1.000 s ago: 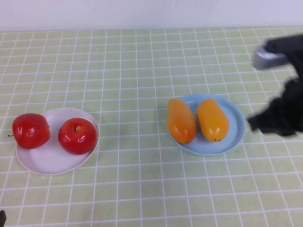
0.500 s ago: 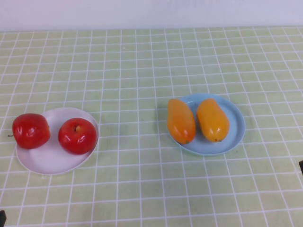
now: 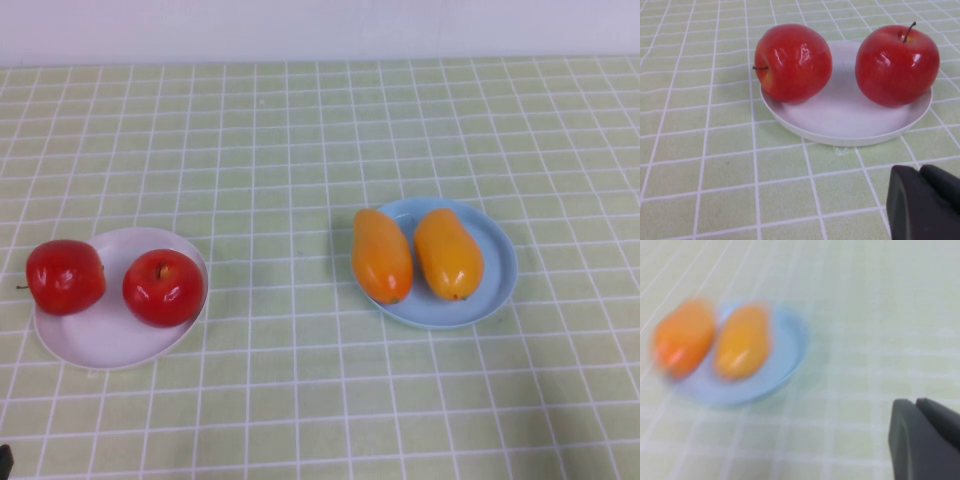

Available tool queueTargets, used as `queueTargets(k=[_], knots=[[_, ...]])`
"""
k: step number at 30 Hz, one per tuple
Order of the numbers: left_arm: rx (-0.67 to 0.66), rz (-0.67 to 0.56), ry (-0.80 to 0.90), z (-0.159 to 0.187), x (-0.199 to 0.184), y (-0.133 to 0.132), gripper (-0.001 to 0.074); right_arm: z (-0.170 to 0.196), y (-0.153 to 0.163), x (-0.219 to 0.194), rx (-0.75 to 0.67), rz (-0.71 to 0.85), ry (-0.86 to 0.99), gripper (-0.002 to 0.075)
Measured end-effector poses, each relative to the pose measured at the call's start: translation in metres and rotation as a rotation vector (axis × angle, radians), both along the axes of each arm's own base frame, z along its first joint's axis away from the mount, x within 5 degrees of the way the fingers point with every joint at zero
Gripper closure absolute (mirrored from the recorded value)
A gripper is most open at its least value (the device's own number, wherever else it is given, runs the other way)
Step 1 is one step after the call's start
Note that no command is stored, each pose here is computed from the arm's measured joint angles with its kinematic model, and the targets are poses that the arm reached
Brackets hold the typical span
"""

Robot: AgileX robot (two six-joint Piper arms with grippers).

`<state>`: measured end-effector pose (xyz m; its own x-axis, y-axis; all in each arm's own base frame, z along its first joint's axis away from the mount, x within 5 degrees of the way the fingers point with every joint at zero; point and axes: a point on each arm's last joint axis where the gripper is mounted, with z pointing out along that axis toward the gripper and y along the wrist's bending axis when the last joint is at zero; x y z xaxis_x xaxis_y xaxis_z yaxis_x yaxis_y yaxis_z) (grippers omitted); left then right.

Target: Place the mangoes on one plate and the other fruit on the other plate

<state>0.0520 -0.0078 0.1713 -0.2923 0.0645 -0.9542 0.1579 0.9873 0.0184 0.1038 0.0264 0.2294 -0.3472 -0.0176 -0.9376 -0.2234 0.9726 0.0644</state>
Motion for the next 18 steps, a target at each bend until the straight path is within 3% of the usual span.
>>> queueTargets(k=[4,9,18], knots=[[0.000,0.000,0.000,0.000,0.000,0.000,0.0732,-0.034,-0.017,-0.023,0.035,-0.135,-0.186,0.0741],[0.000,0.000,0.000,0.000,0.000,0.000,0.0732,-0.033,-0.021,-0.037,0.049,-0.166,-0.273,0.0741],[0.000,0.000,-0.002,0.000,0.000,0.000,0.0732,-0.045,-0.021,-0.048,0.035,-0.162,-0.184,0.0741]])
